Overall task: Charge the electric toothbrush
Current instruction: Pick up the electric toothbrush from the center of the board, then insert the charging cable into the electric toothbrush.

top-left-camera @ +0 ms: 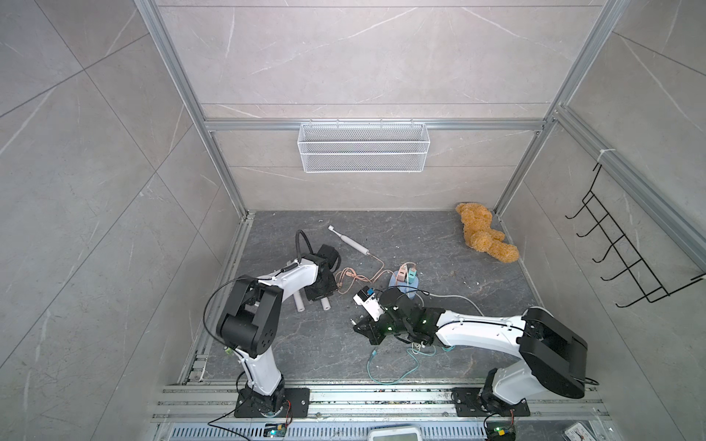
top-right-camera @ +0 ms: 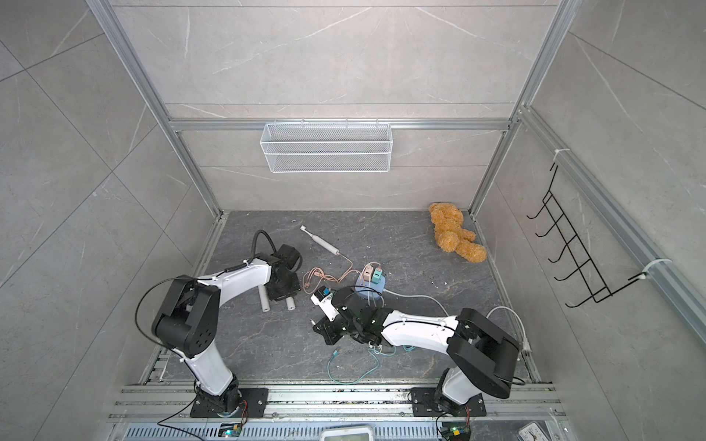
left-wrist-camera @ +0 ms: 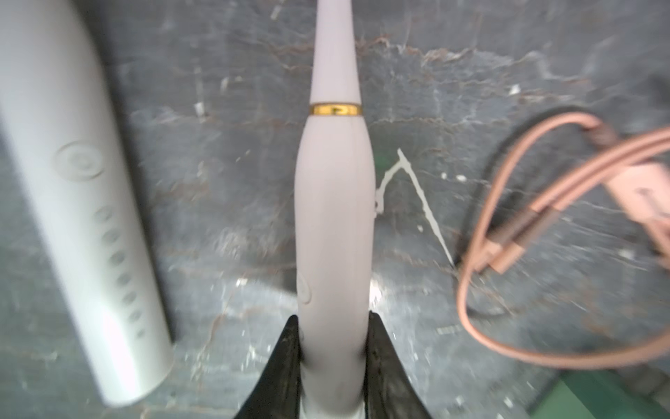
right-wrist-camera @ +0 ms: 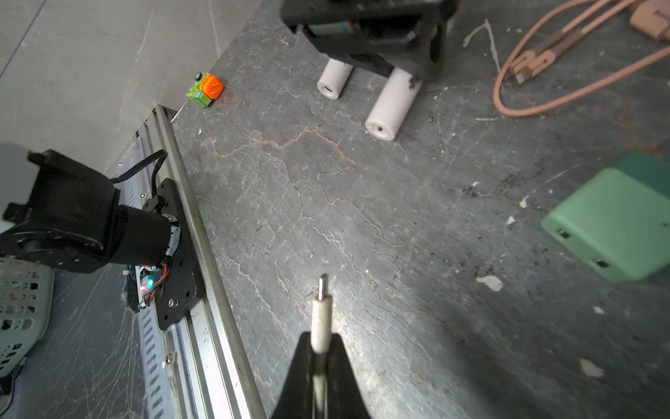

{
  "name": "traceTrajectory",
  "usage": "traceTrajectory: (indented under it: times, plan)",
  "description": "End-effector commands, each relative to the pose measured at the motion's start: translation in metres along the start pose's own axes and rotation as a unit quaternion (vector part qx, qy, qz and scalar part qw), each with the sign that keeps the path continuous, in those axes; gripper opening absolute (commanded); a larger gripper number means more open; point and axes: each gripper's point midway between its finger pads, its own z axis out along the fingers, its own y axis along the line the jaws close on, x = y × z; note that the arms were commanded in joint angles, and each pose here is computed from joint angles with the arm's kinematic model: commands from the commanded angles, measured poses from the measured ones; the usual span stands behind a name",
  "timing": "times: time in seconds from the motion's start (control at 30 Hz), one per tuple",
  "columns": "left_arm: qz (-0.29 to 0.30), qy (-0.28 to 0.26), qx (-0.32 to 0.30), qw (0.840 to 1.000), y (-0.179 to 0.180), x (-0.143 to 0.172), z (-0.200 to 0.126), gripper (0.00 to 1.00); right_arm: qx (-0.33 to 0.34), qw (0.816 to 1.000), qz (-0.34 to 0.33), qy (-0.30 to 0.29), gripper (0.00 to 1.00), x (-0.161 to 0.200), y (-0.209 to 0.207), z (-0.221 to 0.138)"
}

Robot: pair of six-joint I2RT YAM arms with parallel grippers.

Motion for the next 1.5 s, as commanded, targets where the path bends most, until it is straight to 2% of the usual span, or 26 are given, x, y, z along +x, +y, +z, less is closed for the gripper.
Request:
traceTrajectory:
  times: [0.0,0.17,0.37,0.9,1.47]
  plan:
    - [-0.066,-0.052,0.076,0.994,-0.014,-0.015,-0.040,0.00,0.016,0.999,0.028,-0.028,0.00,-0.016,-0.005,0.008]
    - [-0.107,-0.033,0.117,0.987,-0.020,-0.002,-0.046,0.00,0.045,0.997,0.047,-0.039,0.00,-0.021,-0.018,0.014]
    - [-0.131,-0.009,0.124,0.984,-0.021,0.015,-0.035,0.00,0.062,0.995,0.062,-0.052,0.00,-0.025,-0.024,0.016]
    - [-0.116,0.003,0.142,0.983,-0.037,0.032,-0.039,0.00,0.030,0.996,0.062,-0.049,0.00,-0.027,-0.015,0.034]
    - [-0.107,0.006,0.140,0.984,-0.041,0.043,-0.040,0.00,0.048,0.997,0.055,-0.038,0.00,-0.025,-0.018,0.046]
